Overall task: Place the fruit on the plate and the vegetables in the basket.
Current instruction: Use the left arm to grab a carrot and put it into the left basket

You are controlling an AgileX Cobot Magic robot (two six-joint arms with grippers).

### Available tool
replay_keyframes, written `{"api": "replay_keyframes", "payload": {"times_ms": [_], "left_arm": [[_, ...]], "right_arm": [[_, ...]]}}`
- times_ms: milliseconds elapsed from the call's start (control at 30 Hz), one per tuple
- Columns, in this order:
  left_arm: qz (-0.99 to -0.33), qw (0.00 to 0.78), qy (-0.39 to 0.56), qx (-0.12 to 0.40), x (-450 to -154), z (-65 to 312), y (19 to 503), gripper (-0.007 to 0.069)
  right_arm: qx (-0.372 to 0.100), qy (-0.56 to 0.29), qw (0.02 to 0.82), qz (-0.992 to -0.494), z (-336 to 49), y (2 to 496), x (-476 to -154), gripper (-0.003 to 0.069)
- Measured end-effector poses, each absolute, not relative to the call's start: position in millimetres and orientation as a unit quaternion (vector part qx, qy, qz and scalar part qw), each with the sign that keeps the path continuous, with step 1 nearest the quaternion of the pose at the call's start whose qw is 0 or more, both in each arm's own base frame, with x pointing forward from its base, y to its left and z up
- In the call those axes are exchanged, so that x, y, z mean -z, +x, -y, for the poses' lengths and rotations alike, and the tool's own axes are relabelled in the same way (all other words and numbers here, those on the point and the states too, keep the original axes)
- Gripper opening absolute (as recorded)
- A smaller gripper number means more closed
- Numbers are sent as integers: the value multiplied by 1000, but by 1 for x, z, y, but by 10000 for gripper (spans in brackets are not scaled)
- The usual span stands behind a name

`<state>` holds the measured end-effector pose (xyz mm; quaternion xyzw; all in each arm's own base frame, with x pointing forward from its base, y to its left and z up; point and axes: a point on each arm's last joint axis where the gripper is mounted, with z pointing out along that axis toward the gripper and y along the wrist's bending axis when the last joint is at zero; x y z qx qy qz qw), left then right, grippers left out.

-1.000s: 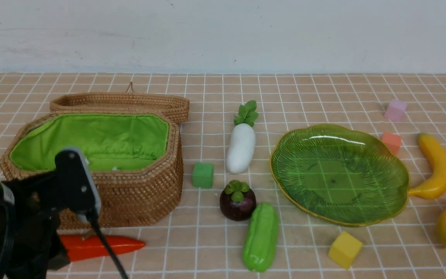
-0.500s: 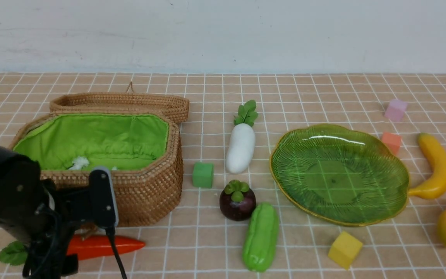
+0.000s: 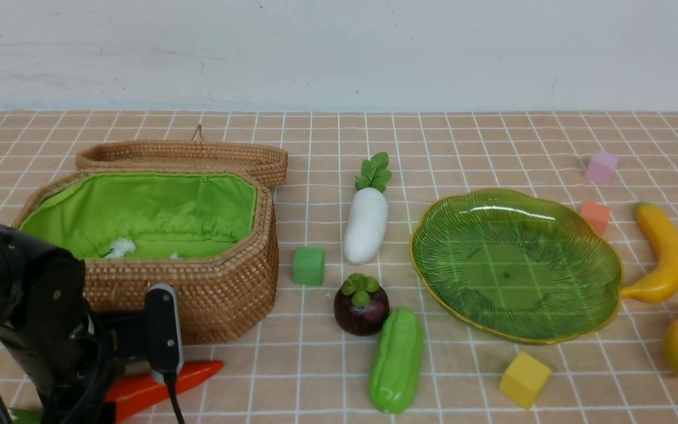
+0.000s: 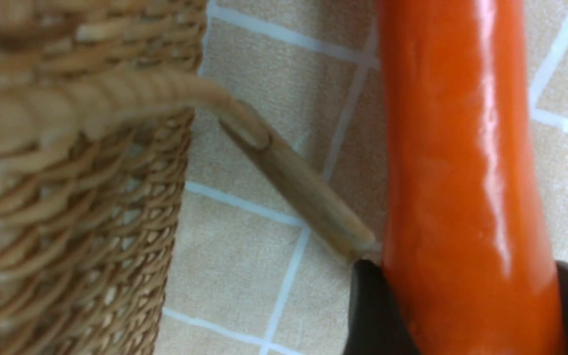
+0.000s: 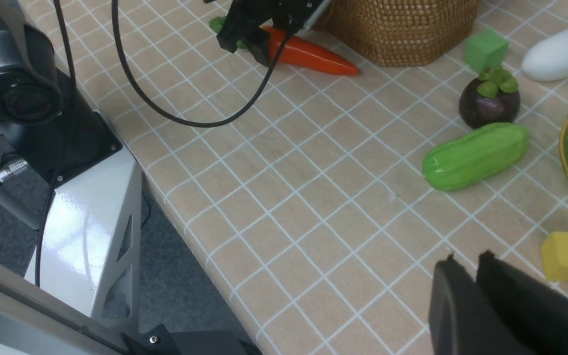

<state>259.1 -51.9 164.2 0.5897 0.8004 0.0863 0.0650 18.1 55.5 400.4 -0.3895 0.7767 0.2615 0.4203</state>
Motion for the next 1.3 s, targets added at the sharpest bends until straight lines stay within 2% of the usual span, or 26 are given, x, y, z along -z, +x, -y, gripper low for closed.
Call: {"api": "replay_keyframes", "payload": {"times_ms": [267,400,467,500,567,600,733,800,900,967,1167,1267,1300], "left_arm": [[-830,51,551,-72,-167,55,253,393],[-809,64,579,-78,-191,69,237,393],[-794,109,592,-83,-223,82,221,393],[-794,115,591,-83,-227,83,221,393],[-779,204,584,-103,-270,88,215,393],[-773,229,580,-115,-282,88,216,393],[-747,317,554,-185,-330,77,238,393],[-747,330,538,-208,-341,71,258,393],[-747,328,534,-223,-341,67,281,393],[-744,313,542,-234,-331,66,309,393],[-723,272,577,-265,-307,67,333,393],[-710,269,585,-285,-307,65,337,428],[-711,270,582,-287,-307,65,337,462]], "right_arm": [[-263,-389,420,-776,-56,18,-400,88],[-263,-388,423,-775,-56,18,-401,88],[-264,-382,435,-771,-56,20,-403,88],[-264,-382,435,-771,-56,20,-403,88],[-265,-369,462,-762,-57,24,-407,88],[-267,-363,470,-759,-57,25,-409,88],[-277,-327,509,-747,-57,30,-417,88],[-280,-315,525,-740,-56,32,-420,88],[-283,-308,532,-736,-56,33,-422,88],[-285,-307,532,-736,-57,33,-422,88],[-288,-313,520,-741,-57,31,-420,88],[-289,-314,518,-742,-57,31,-420,88],[-289,-314,517,-742,-57,31,-420,88]]}}
